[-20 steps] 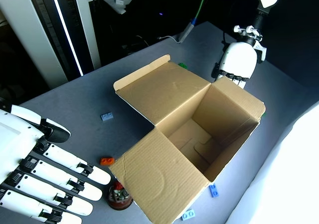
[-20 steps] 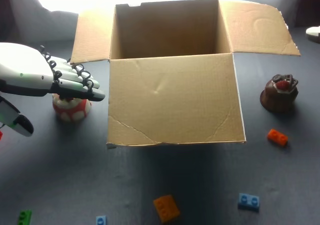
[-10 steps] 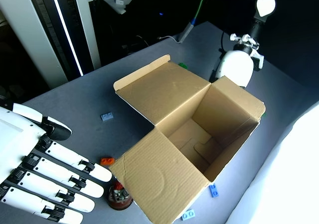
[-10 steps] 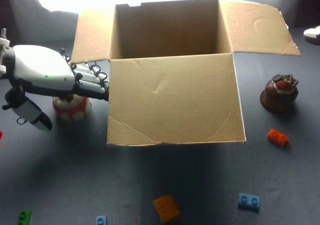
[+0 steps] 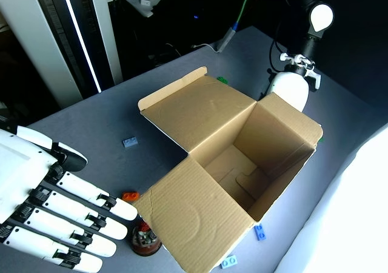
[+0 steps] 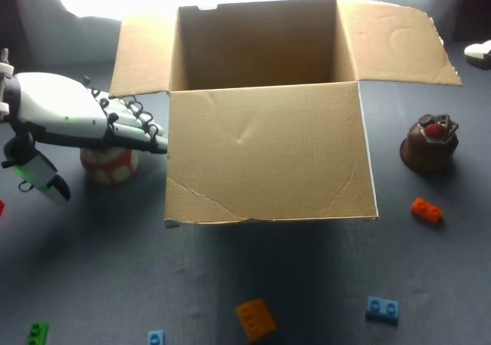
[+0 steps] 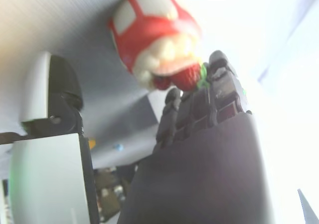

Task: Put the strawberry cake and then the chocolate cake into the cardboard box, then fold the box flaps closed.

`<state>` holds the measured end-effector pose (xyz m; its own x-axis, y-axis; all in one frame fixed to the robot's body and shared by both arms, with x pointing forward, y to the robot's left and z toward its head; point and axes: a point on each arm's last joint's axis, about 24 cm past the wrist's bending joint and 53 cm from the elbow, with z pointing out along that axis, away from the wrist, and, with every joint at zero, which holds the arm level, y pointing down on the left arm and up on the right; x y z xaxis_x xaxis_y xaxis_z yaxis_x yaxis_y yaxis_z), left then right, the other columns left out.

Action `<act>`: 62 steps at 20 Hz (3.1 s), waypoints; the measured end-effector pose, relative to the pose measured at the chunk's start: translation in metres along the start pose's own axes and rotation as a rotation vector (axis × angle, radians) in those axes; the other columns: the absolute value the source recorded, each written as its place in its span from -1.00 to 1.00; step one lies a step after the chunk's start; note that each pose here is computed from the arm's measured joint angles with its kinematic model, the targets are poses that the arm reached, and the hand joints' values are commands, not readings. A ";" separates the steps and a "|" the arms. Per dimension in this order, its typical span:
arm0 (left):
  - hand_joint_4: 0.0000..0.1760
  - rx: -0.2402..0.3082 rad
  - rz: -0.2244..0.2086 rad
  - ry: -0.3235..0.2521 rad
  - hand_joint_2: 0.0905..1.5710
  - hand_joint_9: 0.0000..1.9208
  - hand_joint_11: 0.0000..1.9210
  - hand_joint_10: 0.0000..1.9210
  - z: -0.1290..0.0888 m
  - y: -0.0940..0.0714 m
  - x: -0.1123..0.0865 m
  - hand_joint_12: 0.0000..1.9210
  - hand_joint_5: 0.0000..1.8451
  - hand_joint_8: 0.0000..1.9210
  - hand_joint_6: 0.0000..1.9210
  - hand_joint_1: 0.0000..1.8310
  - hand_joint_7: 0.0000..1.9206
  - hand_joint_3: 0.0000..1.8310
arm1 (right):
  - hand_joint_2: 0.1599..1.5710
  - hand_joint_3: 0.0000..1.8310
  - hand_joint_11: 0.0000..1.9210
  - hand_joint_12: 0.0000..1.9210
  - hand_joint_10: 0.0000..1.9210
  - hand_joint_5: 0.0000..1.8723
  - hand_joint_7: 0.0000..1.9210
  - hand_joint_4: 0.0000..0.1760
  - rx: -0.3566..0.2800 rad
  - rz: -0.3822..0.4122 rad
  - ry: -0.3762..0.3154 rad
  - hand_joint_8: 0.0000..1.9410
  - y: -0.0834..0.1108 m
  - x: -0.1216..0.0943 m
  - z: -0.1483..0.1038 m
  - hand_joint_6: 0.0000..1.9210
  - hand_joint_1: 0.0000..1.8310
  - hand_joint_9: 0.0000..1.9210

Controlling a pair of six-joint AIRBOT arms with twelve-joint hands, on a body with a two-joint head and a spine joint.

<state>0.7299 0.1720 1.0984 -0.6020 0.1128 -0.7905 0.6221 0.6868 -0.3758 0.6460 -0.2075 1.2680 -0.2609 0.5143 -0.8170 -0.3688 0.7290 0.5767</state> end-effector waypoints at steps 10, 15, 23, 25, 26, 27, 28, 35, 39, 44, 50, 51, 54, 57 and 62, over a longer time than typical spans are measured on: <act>-0.42 -0.010 -0.001 -0.032 0.20 -0.94 -1.00 -0.99 0.003 0.003 -0.013 -0.57 -1.00 -1.00 -1.00 0.34 -0.99 -1.00 | 0.23 -1.00 -1.00 -0.62 -1.00 -0.91 -0.90 -1.00 0.000 -0.005 0.005 -1.00 0.001 0.002 0.000 -1.00 -0.25 -0.92; -0.38 -0.009 0.006 -0.045 0.16 -0.87 -1.00 -0.99 0.004 0.001 -0.018 -0.28 -0.94 -0.99 -0.99 0.36 -0.94 -1.00 | 0.26 -1.00 -1.00 -0.68 -1.00 -0.93 -0.92 -1.00 0.002 -0.005 0.008 -1.00 0.000 0.002 0.000 -1.00 -0.26 -0.94; -0.31 -0.012 0.018 -0.037 0.19 -0.86 -1.00 -0.99 0.017 -0.002 -0.013 -0.26 -0.92 -1.00 -1.00 0.37 -0.92 -1.00 | 0.27 -1.00 -1.00 -0.70 -1.00 -0.94 -0.93 -1.00 0.002 -0.007 0.016 -1.00 0.001 0.005 0.001 -1.00 -0.28 -0.95; -0.24 -0.023 0.018 -0.026 0.12 -0.66 -1.00 -0.93 0.018 0.003 -0.007 0.22 -0.74 -0.96 -0.96 0.42 -0.70 -1.00 | 0.27 -1.00 -1.00 -0.68 -1.00 -0.93 -0.92 -1.00 0.002 -0.007 0.017 -1.00 0.001 0.006 0.001 -1.00 -0.27 -0.95; -0.22 -0.028 0.020 -0.023 0.14 -0.60 -1.00 -0.91 0.020 0.005 -0.005 0.34 -0.68 -0.95 -0.95 0.43 -0.65 -1.00 | 0.26 -1.00 -1.00 -0.70 -1.00 -0.94 -0.93 -1.00 0.002 -0.007 0.018 -1.00 0.001 0.006 0.001 -1.00 -0.26 -0.95; -0.22 -0.030 0.015 -0.029 0.14 -0.60 -1.00 -0.91 0.019 0.006 -0.006 0.34 -0.68 -0.95 -0.95 0.43 -0.65 -1.00 | 0.26 -1.00 -1.00 -0.70 -1.00 -0.94 -0.93 -1.00 0.002 -0.008 0.018 -1.00 0.001 0.006 0.001 -1.00 -0.26 -0.95; -0.29 -0.031 0.003 -0.038 0.17 -0.52 -1.00 -0.86 0.019 0.007 -0.008 0.52 -0.59 -0.94 -0.93 0.43 -0.58 -0.99 | 0.27 -1.00 -1.00 -0.73 -1.00 -0.91 -0.93 -0.99 0.002 -0.008 0.017 -1.00 0.001 0.006 0.001 -0.99 -0.28 -0.95; -0.53 -0.031 -0.002 -0.041 0.36 -0.73 -0.60 1.00 0.019 0.008 -0.008 1.00 -0.82 0.75 0.43 0.52 -1.00 -0.93 | 0.26 -1.00 -1.00 -0.71 -1.00 -0.92 -0.93 -1.00 0.001 -0.010 0.018 -1.00 0.001 0.006 0.002 -1.00 -0.29 -0.94; -1.00 -0.039 0.002 -0.028 0.60 -0.33 -0.40 0.87 0.019 0.011 -0.002 1.00 -0.29 0.71 0.30 0.44 -0.37 -0.98 | 0.25 -1.00 -1.00 -0.64 -1.00 -0.94 -0.91 -1.00 0.001 -0.010 0.018 -1.00 0.001 0.006 0.002 -1.00 -0.27 -0.93; -1.00 -0.030 -0.005 -0.034 0.55 -0.29 -0.42 0.75 0.015 0.011 -0.004 1.00 -0.16 0.55 0.22 0.45 -0.27 -1.00 | 0.24 -1.00 -1.00 -0.63 -1.00 -0.94 -0.89 -1.00 0.002 -0.011 0.020 -1.00 0.001 0.006 0.002 -1.00 -0.25 -0.93; -1.00 -0.036 0.005 -0.033 0.58 -0.33 -0.47 0.81 -0.007 0.018 -0.010 1.00 -0.22 0.63 0.29 0.44 -0.31 -0.99 | 0.26 -1.00 -1.00 -0.65 -1.00 -0.94 -0.90 -1.00 0.003 -0.013 0.021 -1.00 0.001 0.007 0.002 -1.00 -0.31 -0.92; -1.00 -0.038 0.006 -0.037 0.58 -0.33 -0.47 0.81 -0.010 0.019 -0.013 1.00 -0.22 0.63 0.29 0.44 -0.31 -0.99 | 0.26 -1.00 -1.00 -0.65 -1.00 -0.94 -0.90 -1.00 0.003 -0.013 0.021 -1.00 0.001 0.007 0.002 -1.00 -0.31 -0.92; -1.00 -0.038 0.015 -0.027 0.62 -0.37 -0.48 0.84 -0.022 0.019 -0.016 1.00 -0.28 0.66 0.46 0.42 -0.36 -0.98 | 0.26 -1.00 -1.00 -0.65 -1.00 -0.95 -0.90 -1.00 0.003 -0.013 0.021 -1.00 0.001 0.007 0.002 -1.00 -0.30 -0.92; -1.00 -0.029 0.026 -0.042 0.62 -0.38 -0.45 0.86 -0.040 0.016 -0.025 1.00 -0.28 0.70 0.45 0.42 -0.38 -0.98 | 0.24 -1.00 -1.00 -0.68 -1.00 -0.96 -0.91 -1.00 0.002 -0.014 0.023 -1.00 0.001 0.008 0.002 -1.00 -0.30 -0.93; -1.00 -0.018 0.063 -0.048 0.61 -0.37 -0.44 0.85 -0.058 0.008 -0.035 1.00 -0.26 0.72 0.40 0.43 -0.39 -0.98 | 0.21 -1.00 -1.00 -0.62 -0.99 -0.93 -0.90 -1.00 0.003 -0.015 0.025 -1.00 0.001 0.008 0.002 -0.99 -0.31 -0.90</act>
<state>0.7268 0.2149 1.1514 -0.5371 0.1218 -0.8347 0.6488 0.6920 -0.3164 0.6449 -0.2020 1.2619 -0.2779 0.4920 -0.8251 -0.3700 0.7378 0.5646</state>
